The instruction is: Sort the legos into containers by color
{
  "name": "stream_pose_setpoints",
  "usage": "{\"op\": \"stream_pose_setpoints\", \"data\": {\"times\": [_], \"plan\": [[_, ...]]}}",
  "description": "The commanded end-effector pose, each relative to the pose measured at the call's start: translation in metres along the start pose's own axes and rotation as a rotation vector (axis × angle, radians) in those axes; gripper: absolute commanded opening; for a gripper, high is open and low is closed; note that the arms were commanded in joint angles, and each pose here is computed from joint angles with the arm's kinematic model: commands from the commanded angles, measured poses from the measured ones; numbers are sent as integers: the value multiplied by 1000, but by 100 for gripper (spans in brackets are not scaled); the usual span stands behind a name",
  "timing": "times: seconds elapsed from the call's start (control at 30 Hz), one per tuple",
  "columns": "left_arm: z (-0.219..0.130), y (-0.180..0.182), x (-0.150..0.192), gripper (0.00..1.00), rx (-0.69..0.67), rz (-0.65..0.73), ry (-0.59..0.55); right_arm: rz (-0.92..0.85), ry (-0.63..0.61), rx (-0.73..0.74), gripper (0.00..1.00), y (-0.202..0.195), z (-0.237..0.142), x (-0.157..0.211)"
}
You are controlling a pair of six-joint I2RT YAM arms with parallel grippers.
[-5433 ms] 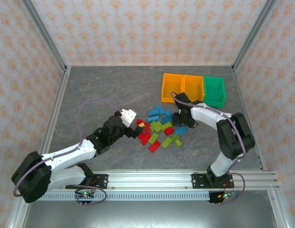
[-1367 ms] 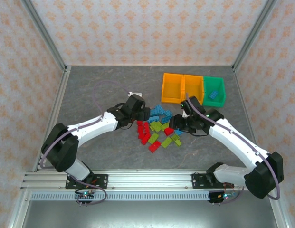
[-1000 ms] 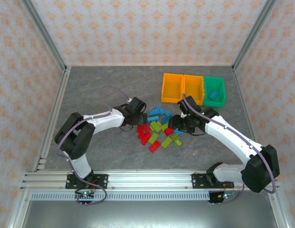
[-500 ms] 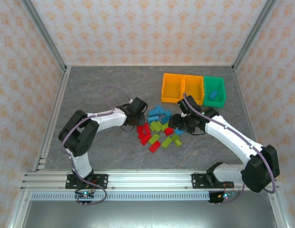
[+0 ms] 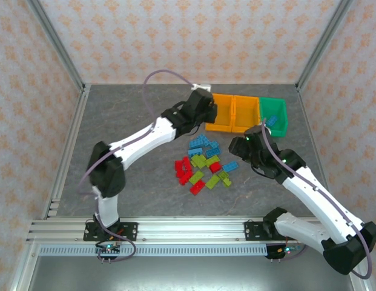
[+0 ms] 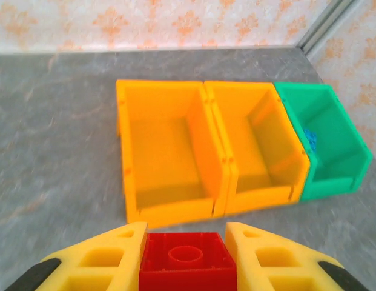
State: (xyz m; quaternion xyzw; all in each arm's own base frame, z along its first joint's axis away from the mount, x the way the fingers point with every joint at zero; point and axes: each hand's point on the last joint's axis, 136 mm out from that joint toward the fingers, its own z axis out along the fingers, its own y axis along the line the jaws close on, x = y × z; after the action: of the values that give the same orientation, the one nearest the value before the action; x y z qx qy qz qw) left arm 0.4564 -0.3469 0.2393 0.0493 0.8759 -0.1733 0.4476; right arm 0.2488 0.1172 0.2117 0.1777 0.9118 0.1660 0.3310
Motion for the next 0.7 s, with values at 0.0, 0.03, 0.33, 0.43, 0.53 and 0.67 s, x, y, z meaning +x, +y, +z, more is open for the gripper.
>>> {"op": "stream_pose_setpoints", "data": {"times": [0.0, 0.03, 0.33, 0.43, 0.53, 0.67], "plan": [[58, 9, 14, 23, -87, 126, 26, 23, -40, 69, 70, -17, 1, -1], [69, 4, 9, 23, -85, 145, 15, 21, -37, 74, 70, -19, 0, 0], [108, -10, -18, 48, -87, 203, -9, 23, -42, 87, 72, -30, -9, 4], [85, -17, -30, 49, -60, 196, -15, 26, -36, 94, 74, -31, -7, 6], [46, -29, -39, 49, -20, 209, -43, 5, 0, 89, 74, -29, -1, 12], [-28, -27, -30, 49, 39, 211, -96, -69, 135, 109, 74, -32, 15, 38]]}}
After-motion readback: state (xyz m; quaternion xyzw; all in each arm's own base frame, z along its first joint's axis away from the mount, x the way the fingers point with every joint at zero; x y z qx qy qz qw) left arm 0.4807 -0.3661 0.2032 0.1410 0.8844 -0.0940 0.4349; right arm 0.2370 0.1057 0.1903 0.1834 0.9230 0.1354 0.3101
